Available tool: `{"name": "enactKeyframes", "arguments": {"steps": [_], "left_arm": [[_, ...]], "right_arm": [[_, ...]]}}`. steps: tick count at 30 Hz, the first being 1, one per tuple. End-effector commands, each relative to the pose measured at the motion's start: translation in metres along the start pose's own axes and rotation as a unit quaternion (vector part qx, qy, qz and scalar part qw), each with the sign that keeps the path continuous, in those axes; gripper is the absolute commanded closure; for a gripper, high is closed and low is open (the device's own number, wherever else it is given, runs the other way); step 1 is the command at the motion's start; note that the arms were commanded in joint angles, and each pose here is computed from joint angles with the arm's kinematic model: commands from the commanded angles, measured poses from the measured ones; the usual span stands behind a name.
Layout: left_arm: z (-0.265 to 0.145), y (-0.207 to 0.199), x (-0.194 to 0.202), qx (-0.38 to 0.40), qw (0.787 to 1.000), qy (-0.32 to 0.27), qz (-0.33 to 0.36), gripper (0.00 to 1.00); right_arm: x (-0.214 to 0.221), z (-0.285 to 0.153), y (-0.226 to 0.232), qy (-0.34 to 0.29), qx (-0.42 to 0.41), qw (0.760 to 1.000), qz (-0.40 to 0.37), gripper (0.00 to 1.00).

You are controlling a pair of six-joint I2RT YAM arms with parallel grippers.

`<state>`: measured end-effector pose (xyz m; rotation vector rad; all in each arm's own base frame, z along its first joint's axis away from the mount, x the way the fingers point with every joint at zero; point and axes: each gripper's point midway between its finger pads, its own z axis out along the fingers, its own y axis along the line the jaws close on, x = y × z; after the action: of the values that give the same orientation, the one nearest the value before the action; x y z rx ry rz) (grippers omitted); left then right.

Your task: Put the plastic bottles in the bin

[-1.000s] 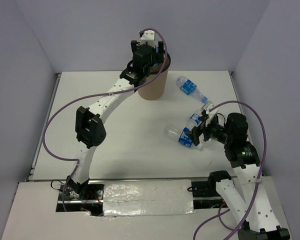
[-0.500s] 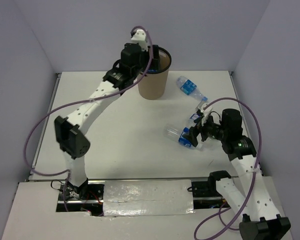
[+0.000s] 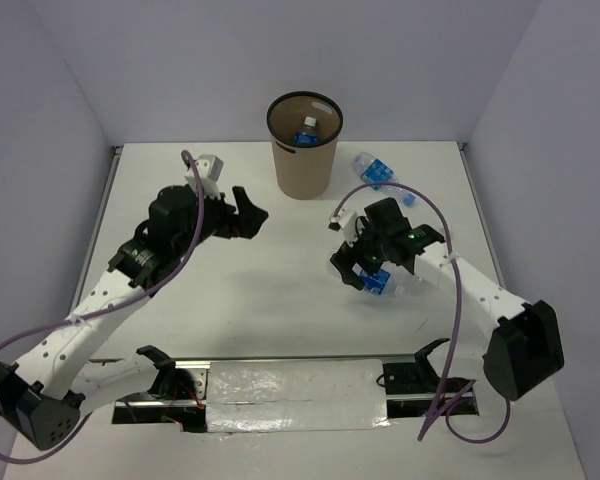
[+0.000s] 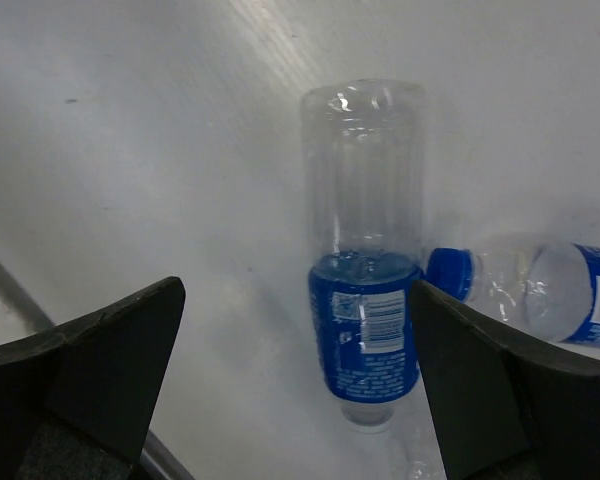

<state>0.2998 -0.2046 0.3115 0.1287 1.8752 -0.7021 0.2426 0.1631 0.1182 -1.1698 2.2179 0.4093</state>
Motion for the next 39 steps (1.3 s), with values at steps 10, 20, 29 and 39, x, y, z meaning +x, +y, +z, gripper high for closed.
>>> {"name": "enactKeyframes", "arguments": {"steps": [10,20,29,39], "left_arm": [[-0.026,0.027,0.030,-0.019,0.999,-0.004,0.035,0.00],[-0.050,0.028,0.020,-0.015,0.998,-0.026,0.048,0.00],[-0.053,0.038,0.010,-0.014,0.998,-0.046,0.035,0.00],[-0.050,0.053,0.006,-0.023,0.998,-0.049,0.019,0.01]], "right_arm": [[-0.008,0.058,-0.028,0.104,0.027,0.993,-0.038,0.02],[0.025,0.090,-0.023,0.191,-0.008,0.981,-0.040,0.38],[-0.021,0.062,0.014,0.128,-0.113,0.985,-0.036,0.85],[-0.243,-0.073,-0.010,-0.149,-0.043,0.985,-0.072,0.95]]}}
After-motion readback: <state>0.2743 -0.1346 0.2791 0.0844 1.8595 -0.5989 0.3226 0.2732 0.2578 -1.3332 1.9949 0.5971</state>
